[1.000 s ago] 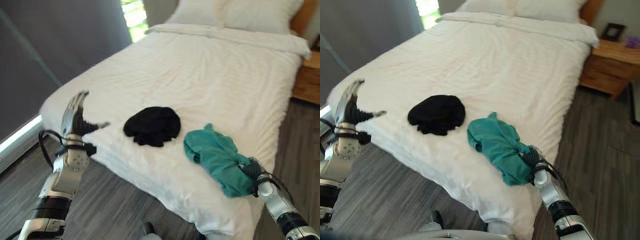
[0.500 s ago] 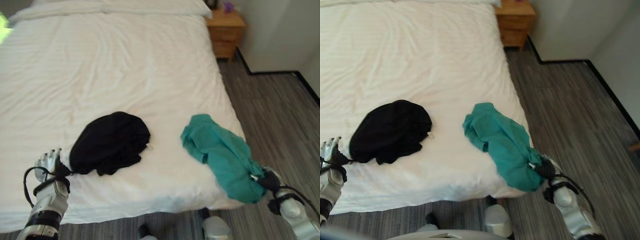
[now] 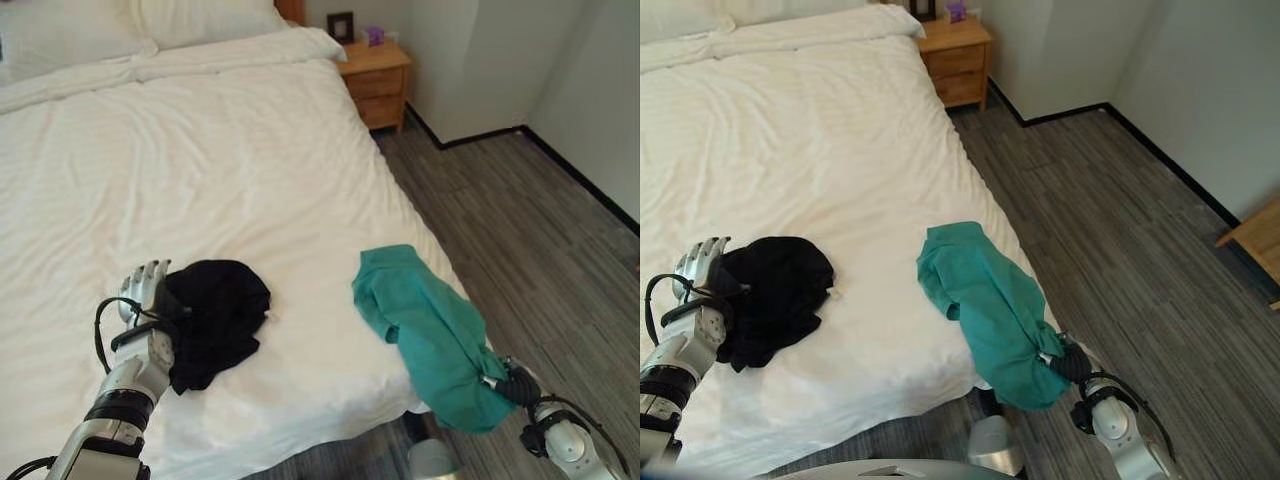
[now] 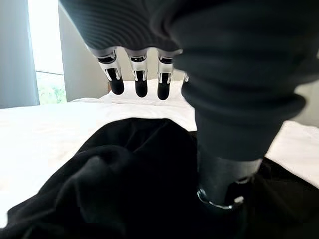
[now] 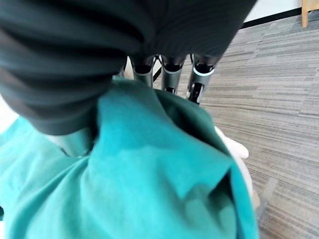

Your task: Pick up bed clothes into laundry basket.

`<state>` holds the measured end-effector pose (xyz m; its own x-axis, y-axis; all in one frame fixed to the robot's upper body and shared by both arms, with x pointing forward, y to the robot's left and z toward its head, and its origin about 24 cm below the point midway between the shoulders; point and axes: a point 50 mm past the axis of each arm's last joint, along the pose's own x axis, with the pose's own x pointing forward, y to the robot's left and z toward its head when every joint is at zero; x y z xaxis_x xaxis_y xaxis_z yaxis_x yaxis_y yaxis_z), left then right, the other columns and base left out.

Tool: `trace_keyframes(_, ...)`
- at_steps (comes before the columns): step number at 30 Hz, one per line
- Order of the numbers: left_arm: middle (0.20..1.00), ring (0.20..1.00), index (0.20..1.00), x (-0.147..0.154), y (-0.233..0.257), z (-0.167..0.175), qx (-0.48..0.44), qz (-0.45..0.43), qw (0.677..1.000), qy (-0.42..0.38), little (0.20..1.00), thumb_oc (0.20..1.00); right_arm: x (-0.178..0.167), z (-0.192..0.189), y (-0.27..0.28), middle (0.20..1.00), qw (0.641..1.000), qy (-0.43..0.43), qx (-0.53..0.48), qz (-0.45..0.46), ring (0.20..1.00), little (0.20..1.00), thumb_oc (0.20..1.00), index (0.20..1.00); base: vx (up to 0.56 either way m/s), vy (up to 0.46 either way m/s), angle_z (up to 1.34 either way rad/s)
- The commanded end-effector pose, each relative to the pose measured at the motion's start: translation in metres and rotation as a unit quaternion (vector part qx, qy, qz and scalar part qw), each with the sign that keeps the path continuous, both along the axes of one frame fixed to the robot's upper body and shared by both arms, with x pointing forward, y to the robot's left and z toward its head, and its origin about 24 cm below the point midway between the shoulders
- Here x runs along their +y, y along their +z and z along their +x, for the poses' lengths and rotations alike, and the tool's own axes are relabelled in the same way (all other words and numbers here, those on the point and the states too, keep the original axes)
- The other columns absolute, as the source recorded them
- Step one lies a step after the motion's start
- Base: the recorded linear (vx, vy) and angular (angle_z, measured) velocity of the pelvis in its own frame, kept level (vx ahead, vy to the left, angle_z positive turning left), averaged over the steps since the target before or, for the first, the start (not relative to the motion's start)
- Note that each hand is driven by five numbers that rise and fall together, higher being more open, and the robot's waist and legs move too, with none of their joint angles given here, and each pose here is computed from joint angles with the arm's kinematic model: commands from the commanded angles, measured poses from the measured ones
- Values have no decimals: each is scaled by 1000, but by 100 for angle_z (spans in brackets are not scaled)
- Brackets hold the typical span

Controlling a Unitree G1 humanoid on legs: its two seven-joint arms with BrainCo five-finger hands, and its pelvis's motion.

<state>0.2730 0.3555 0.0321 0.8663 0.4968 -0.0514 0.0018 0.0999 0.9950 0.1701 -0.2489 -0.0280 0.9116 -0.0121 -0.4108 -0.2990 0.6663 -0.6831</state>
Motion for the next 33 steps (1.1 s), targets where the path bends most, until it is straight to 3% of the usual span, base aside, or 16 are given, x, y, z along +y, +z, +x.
trace_keyframes(1,385,385,385,15,-14,-6,89,-12,995,40,385,385,-3,10,8,200,1000,-2,-21,-10,200,200,200,200,1,87,-14)
trace_keyframes(2,319,319,319,16,-30,-17,134,-27,989,53,319,319,-5,9,8,200,1000,-5,-17,-12,200,200,200,200,2,82,-13)
trace_keyframes(4,294,294,294,8,-63,-38,217,-56,973,62,294,294,-9,8,8,200,1000,-9,-8,-15,200,200,200,200,10,94,-16)
trace_keyframes(5,200,200,200,-3,-89,-59,272,-74,957,65,200,200,-11,7,9,200,1000,-9,-7,-21,200,200,200,200,14,80,-13)
trace_keyframes(10,200,200,200,-28,-116,-74,282,-146,946,73,200,200,-20,6,22,200,999,-16,-28,-27,200,200,200,200,14,65,-5)
trace_keyframes(13,200,200,200,-31,-94,-41,205,-164,963,54,200,200,-31,4,38,200,997,-39,-65,-27,200,200,200,200,-3,63,-13)
trace_keyframes(14,200,200,200,-35,-64,-8,126,-161,979,18,200,200,-39,4,51,200,993,-59,-101,-27,200,200,200,200,-9,78,4)
trace_keyframes(17,200,200,200,-43,-29,23,33,-176,984,-15,200,200,-44,8,63,200,986,-78,-142,-31,200,200,200,200,-68,-5,4)
trace_keyframes(18,200,200,200,-62,7,47,-69,-202,974,-69,200,200,-46,14,81,200,976,-91,-197,-32,200,200,200,200,-76,-6,-3)
trace_keyframes(19,200,200,200,-62,7,46,-69,-202,974,-69,200,200,-46,14,81,200,976,-91,-197,-32,200,200,200,200,-240,44,-31)
trace_keyframes(20,200,200,200,-77,54,58,-186,-234,946,-127,200,200,-49,18,99,200,962,-103,-249,-42,200,200,200,200,-166,49,-59)
trace_keyframes(21,200,200,200,-77,54,58,-186,-234,946,-127,200,200,-49,18,99,200,962,-103,-248,-42,200,200,200,200,-203,96,-104)
trace_keyframes(23,200,200,200,-97,79,53,-284,-316,890,-165,200,200,-46,26,110,200,948,-119,-295,-26,200,200,200,200,-74,39,-87)
trace_keyframes(24,200,200,200,-97,78,51,-284,-317,890,-164,200,200,-46,26,110,200,948,-118,-294,-27,200,200,200,200,-78,-16,-53)
trace_keyframes(29,200,200,200,-138,84,22,-320,-437,804,-247,200,200,-36,44,128,200,923,-125,-364,15,200,200,200,200,-153,-48,-143)
trace_keyframes(33,200,200,200,-151,67,1,-298,-495,777,-250,200,200,-25,51,126,200,923,-113,-366,40,200,200,200,200,-95,-63,-209)
